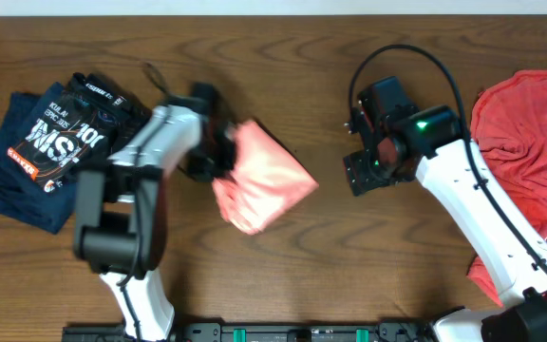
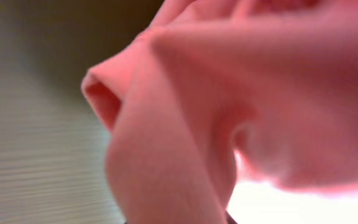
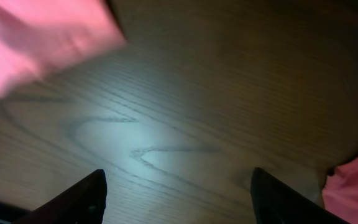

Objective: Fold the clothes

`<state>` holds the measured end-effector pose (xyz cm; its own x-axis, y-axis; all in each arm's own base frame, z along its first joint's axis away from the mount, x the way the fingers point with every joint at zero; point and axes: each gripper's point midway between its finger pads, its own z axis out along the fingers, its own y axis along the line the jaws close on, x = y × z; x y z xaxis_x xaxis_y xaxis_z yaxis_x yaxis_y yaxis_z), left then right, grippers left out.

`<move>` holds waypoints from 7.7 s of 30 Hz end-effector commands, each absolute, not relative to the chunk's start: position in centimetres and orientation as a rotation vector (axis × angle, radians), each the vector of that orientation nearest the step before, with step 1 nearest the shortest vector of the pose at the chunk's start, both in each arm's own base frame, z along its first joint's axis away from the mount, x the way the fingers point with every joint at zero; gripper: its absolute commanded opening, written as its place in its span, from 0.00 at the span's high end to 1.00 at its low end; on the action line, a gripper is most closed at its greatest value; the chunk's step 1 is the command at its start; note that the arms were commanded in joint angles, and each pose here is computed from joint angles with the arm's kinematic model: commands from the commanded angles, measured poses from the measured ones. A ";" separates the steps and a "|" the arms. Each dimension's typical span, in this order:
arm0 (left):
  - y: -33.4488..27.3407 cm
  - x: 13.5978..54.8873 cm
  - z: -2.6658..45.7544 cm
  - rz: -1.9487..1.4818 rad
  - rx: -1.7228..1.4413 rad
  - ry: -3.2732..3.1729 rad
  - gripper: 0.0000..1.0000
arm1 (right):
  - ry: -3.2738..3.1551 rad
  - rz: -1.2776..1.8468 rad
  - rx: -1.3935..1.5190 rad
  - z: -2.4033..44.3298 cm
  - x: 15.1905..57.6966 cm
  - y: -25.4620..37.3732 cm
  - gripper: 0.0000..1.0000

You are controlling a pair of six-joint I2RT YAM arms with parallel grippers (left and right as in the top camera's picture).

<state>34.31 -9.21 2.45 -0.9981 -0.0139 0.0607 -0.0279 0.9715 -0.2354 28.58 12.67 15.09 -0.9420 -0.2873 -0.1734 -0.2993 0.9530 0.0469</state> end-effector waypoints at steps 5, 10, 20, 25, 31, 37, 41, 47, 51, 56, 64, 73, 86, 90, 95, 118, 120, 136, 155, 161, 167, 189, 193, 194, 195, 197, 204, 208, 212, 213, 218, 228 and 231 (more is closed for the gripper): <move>3.7 42.1 14.4 0.018 0.411 -3.510 0.94 | 2.954 0.095 -0.349 15.3 29.1 11.1 0.28; 11.5 43.4 18.7 -0.092 0.735 -3.649 0.94 | 2.954 0.095 -0.346 15.3 29.1 11.1 0.28; 22.7 39.0 15.7 -0.167 1.336 -3.388 0.85 | 2.954 0.095 -0.346 15.3 29.2 11.1 0.27; 24.4 36.8 14.0 -0.108 1.525 -3.235 0.15 | 2.951 0.096 -0.345 15.3 29.2 11.1 0.27; 22.9 38.0 15.7 0.051 1.501 -3.314 0.02 | 2.916 0.108 -0.315 15.5 30.2 11.1 0.25; 16.3 41.0 19.6 0.223 1.189 -3.540 0.02 | 2.773 0.225 -0.121 16.7 34.4 11.3 0.01; 8.7 42.6 20.1 0.287 0.763 -3.638 0.02 | 2.649 0.406 -0.086 18.0 37.5 11.9 0.01; -1.5 38.2 16.7 0.310 0.263 -3.425 0.02 | 2.699 0.364 -0.004 16.7 37.9 7.9 0.01; -3.3 32.2 15.6 0.229 0.227 -3.186 0.02 | 2.856 0.331 0.062 15.3 34.5 5.3 0.01; -3.2 27.7 16.0 0.191 0.267 -3.029 0.02 | 3.005 0.323 0.170 14.9 30.6 3.5 0.01; -3.1 24.8 18.7 0.286 0.295 -3.366 0.02 | 2.757 0.272 0.172 18.9 29.1 2.5 0.01; -3.1 21.8 21.1 0.503 0.353 -3.840 0.02 | 2.280 0.119 0.197 22.7 25.8 0.6 0.01; -3.0 19.5 23.4 0.576 0.338 -3.979 0.02 | 2.443 0.103 0.212 19.3 18.7 0.5 0.01; -3.0 19.5 23.4 0.576 0.337 -3.978 0.02 | 2.493 0.097 0.217 18.6 17.7 0.4 0.01; -3.0 19.5 23.4 0.576 0.338 -3.979 0.02 | 2.509 0.093 0.218 18.3 17.4 0.4 0.01; -3.0 19.5 23.4 0.576 0.338 -3.979 0.02 | 1.592 0.119 -0.033 18.6 24.1 2.1 0.01; -3.0 19.5 23.4 0.576 0.338 -3.979 0.02 | 1.574 0.115 -0.037 18.0 24.5 2.1 0.01; -3.0 19.5 23.4 0.576 0.338 -3.979 0.02 | 1.642 0.084 -0.079 15.7 24.5 2.2 0.01; -3.0 19.5 23.4 0.576 0.338 -3.979 0.02 | 1.642 0.084 -0.080 15.7 24.5 2.2 0.01; -2.2 18.5 22.9 0.454 0.313 -4.005 0.02 | 1.642 0.084 -0.080 15.7 24.5 2.2 0.01; -0.6 18.0 19.2 0.279 0.408 -4.061 0.02 | 1.642 0.084 -0.080 15.7 24.5 2.2 0.01; 0.0 24.5 15.1 0.139 0.245 -4.606 0.02 | 1.642 0.084 -0.080 15.7 24.5 2.2 0.01; 0.0 24.5 14.2 0.124 0.244 -4.572 0.02 | 1.642 0.084 -0.080 15.7 24.5 2.2 0.01; 0.0 24.4 13.9 0.120 0.241 -4.557 0.02 | 1.642 0.084 -0.080 15.7 24.5 2.2 0.01; 0.0 24.4 13.6 0.117 0.240 -4.548 0.02 | 1.642 0.084 -0.080 15.7 24.5 2.2 0.01; 0.1 24.4 13.6 0.115 0.240 -4.547 0.02 | 1.642 0.084 -0.080 15.7 24.5 2.2 0.01; 0.0 24.4 13.6 0.116 0.239 -4.546 0.02 | 1.642 0.084 -0.080 15.7 24.5 2.2 0.01; 0.0 24.4 13.6 0.116 0.239 -4.546 0.02 | 1.642 0.084 -0.080 15.7 24.5 2.2 0.01; 0.0 24.4 13.6 0.116 0.239 -4.546 0.02 | 1.642 0.084 -0.080 15.7 24.5 2.2 0.01; 0.0 24.4 13.6 0.116 0.239 -4.546 0.02 | 1.642 0.084 -0.080 15.7 24.5 2.2 0.01; 0.1 24.4 13.6 0.115 0.240 -4.546 0.02 | 1.642 0.084 -0.080 15.7 24.5 2.2 0.01; 0.0 24.4 13.6 0.117 0.238 -4.546 0.02 | 1.642 0.084 -0.080 15.7 24.5 2.2 0.01; 0.1 24.4 13.6 0.115 0.240 -4.546 0.02 | 1.642 0.084 -0.080 15.7 24.5 2.2 0.01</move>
